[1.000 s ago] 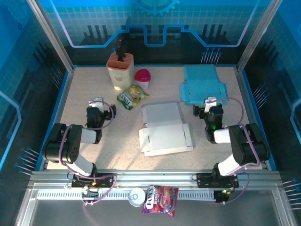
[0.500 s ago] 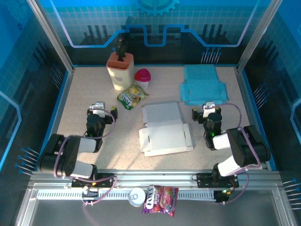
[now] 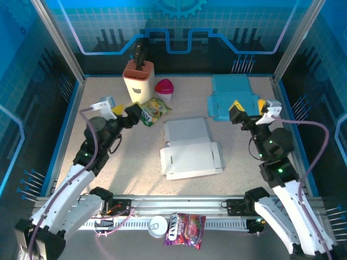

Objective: Fold the paper box

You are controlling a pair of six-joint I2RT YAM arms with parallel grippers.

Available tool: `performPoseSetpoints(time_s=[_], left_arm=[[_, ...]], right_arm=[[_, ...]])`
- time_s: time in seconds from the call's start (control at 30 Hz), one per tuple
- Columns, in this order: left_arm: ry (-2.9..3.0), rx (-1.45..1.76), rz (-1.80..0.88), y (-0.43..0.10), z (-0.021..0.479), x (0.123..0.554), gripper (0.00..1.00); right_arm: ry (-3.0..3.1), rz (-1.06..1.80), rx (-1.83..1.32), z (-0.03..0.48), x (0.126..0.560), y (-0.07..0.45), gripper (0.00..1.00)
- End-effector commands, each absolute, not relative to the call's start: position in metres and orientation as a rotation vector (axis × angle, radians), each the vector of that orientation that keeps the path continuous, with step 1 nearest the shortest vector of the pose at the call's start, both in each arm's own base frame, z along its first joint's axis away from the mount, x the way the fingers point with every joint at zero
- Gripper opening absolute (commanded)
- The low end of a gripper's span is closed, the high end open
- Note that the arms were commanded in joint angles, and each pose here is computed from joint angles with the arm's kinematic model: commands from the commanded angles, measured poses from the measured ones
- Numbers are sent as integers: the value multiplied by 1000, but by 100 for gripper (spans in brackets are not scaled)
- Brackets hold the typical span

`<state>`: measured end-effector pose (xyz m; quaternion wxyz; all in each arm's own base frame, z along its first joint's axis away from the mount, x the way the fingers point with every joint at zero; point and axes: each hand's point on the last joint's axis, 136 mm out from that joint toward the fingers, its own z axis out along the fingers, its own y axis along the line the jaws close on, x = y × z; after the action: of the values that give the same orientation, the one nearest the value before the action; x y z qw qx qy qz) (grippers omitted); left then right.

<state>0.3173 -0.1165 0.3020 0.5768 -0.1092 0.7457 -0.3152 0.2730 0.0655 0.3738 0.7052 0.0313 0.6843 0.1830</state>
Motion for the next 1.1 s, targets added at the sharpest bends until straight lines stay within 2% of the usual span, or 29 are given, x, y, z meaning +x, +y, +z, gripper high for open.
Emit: performPoseSetpoints(time_s=[0.0,0.07,0.13,0.17,0.3,0.47,0.63,0.73,0.9,1.07], left_arm=[[2255,-308,-915,-183,207,264,89],[2352,-253,-860,-203,185,243,84],[2434,-186,-814,-219,162,228,83],[2474,-167,-803,-224,149,223,80],[2573,-167,-752,-225,115,217,80],[2554,-223,-802,-221,115,222,80],[2469,-288,-916,-200,122,259,78],[2452,-251,-924,-197,117,284,72],[2476,-250,-1009,-221,97,312,62],[2405,-341,-1072,-229,83,333,60]], right_arm=[[2239,588,201,232,228,98,87],[2348,583,244,213,203,101,77],[2409,673,294,194,186,114,62],[2442,719,317,182,179,123,58],[2511,782,329,143,169,153,59],[2544,833,288,119,178,189,59],[2553,810,298,111,189,194,57],[2577,830,313,104,194,196,56],[2554,882,352,106,195,191,55],[2551,947,386,104,193,192,55]])
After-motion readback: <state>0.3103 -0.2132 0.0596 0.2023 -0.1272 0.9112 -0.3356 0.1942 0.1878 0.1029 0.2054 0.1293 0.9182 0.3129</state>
